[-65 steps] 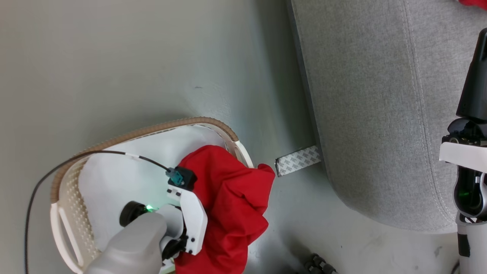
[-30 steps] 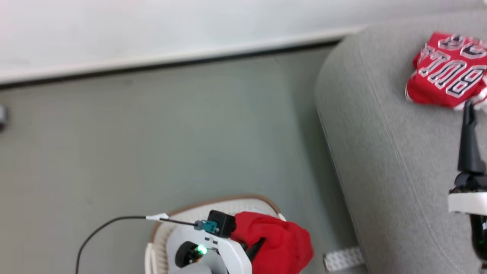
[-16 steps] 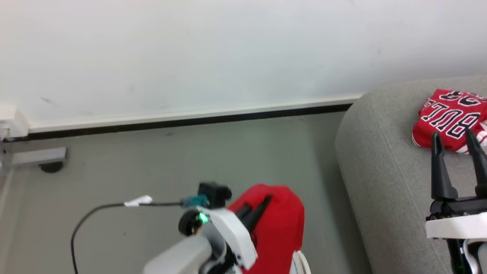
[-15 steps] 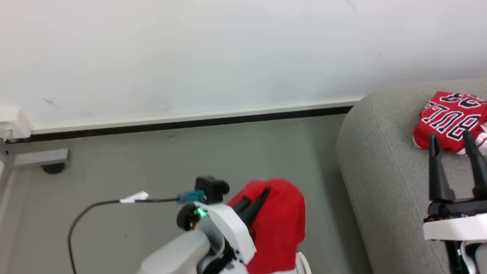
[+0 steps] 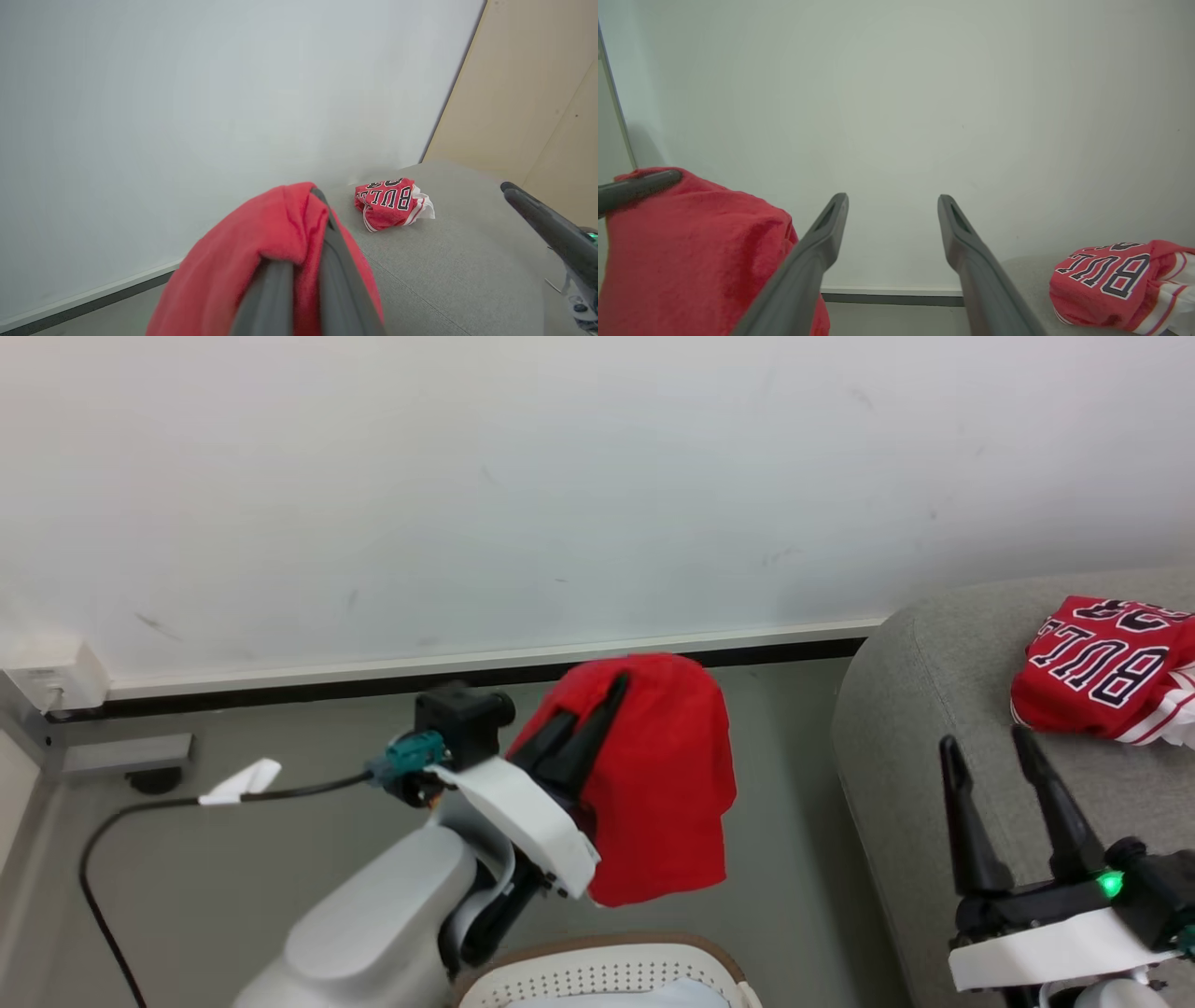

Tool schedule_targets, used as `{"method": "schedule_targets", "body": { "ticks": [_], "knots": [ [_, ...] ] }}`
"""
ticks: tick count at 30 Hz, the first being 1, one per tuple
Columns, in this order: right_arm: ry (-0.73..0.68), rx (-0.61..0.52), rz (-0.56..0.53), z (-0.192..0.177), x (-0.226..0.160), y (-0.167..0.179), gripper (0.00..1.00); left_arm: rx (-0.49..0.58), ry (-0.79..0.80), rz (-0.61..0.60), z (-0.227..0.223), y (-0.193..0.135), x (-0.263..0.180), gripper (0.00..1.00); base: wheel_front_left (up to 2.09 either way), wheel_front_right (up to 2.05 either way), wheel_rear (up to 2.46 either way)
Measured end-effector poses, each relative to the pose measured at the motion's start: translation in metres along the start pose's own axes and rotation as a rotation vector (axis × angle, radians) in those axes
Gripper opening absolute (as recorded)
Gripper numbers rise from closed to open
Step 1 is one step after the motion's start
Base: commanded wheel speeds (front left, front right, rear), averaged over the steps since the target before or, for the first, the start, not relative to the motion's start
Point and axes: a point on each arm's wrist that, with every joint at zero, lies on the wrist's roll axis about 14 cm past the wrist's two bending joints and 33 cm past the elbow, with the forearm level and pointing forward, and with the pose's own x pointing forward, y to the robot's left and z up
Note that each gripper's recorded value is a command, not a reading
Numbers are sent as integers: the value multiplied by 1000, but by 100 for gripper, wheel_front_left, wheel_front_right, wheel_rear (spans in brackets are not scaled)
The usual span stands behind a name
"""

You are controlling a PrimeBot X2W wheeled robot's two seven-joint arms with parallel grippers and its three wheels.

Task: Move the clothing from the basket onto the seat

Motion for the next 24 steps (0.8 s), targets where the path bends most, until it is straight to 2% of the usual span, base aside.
{"method": "schedule_targets", "body": {
  "ticks": [11, 24],
  "knots": [
    [63, 28, 106, -21, -6, 38, 100, 115, -168, 9, 71, 2, 4, 0, 0, 0, 0],
    [120, 1, 191, -37, -12, 59, 100, 123, -195, 49, 84, 5, -4, 0, 0, 0, 0]
  ]
}}
